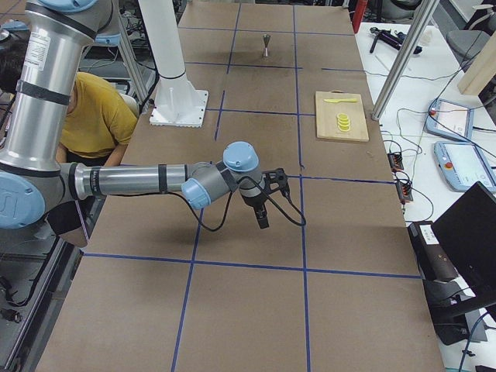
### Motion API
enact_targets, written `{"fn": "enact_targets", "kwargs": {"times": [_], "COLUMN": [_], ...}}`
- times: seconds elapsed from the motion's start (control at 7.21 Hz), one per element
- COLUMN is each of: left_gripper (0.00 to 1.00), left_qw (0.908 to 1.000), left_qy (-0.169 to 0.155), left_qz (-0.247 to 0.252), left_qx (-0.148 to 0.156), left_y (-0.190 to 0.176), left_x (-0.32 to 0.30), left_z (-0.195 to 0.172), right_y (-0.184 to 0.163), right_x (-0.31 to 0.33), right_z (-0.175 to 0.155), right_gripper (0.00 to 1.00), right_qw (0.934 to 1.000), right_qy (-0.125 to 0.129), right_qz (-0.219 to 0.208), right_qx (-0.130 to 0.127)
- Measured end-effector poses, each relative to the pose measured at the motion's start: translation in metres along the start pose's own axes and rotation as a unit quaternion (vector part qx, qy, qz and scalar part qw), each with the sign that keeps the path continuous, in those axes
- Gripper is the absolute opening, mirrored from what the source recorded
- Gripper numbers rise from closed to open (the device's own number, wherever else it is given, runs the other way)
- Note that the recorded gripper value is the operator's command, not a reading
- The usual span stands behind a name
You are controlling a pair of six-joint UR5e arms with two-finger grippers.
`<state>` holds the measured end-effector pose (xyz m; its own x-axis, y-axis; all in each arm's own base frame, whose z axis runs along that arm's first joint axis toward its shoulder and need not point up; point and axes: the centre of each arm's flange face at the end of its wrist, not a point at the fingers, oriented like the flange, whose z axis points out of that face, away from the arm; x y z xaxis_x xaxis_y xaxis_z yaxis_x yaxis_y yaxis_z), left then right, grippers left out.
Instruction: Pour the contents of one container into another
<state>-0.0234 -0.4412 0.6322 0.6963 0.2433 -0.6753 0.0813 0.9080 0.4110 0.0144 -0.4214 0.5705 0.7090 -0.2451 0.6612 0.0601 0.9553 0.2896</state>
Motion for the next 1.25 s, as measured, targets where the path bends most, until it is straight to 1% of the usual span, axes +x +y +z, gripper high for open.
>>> {"fn": "enact_targets", "kwargs": {"times": [0.14,0.28,0.42,0.55,0.83,0.97,1.11,1.25], "left_gripper": [1.0,1.0,1.0,1.0,1.0,1.0,1.0,1.0], "left_qw": [0.9997,0.9989,0.9978,0.9957,0.9905,0.9889,0.988,0.9877], "left_qy": [0.012,0.014,0.008,0.003,-0.009,-0.013,-0.013,-0.013], "left_qz": [0.001,-0.001,-0.019,-0.045,-0.088,-0.097,-0.102,-0.103], "left_qx": [-0.023,-0.045,-0.063,-0.081,-0.106,-0.112,-0.115,-0.117], "left_y": [-0.006,-0.009,-0.014,-0.023,-0.03,-0.026,-0.022,-0.02], "left_x": [0.008,0.009,0.006,0.006,0.003,0.0,-0.001,-0.001], "left_z": [-0.005,-0.014,-0.028,-0.041,-0.06,-0.061,-0.062,-0.061], "right_y": [-0.011,-0.025,-0.037,-0.043,-0.04,-0.034,-0.03,-0.028], "right_x": [0.019,0.023,0.021,0.018,0.02,0.021,0.017,0.012], "right_z": [-0.022,-0.035,-0.04,-0.043,-0.039,-0.03,-0.018,-0.01], "right_gripper": [1.0,1.0,1.0,1.0,1.0,1.0,1.0,1.0], "right_qw": [0.9996,0.9984,0.9965,0.9951,0.9939,0.993,0.992,0.9915], "right_qy": [-0.011,-0.021,-0.024,-0.023,-0.022,-0.023,-0.025,-0.027], "right_qz": [0.013,0.031,0.047,0.056,0.065,0.065,0.06,0.053], "right_qx": [-0.021,-0.043,-0.065,-0.078,-0.087,-0.096,-0.108,-0.116]}}
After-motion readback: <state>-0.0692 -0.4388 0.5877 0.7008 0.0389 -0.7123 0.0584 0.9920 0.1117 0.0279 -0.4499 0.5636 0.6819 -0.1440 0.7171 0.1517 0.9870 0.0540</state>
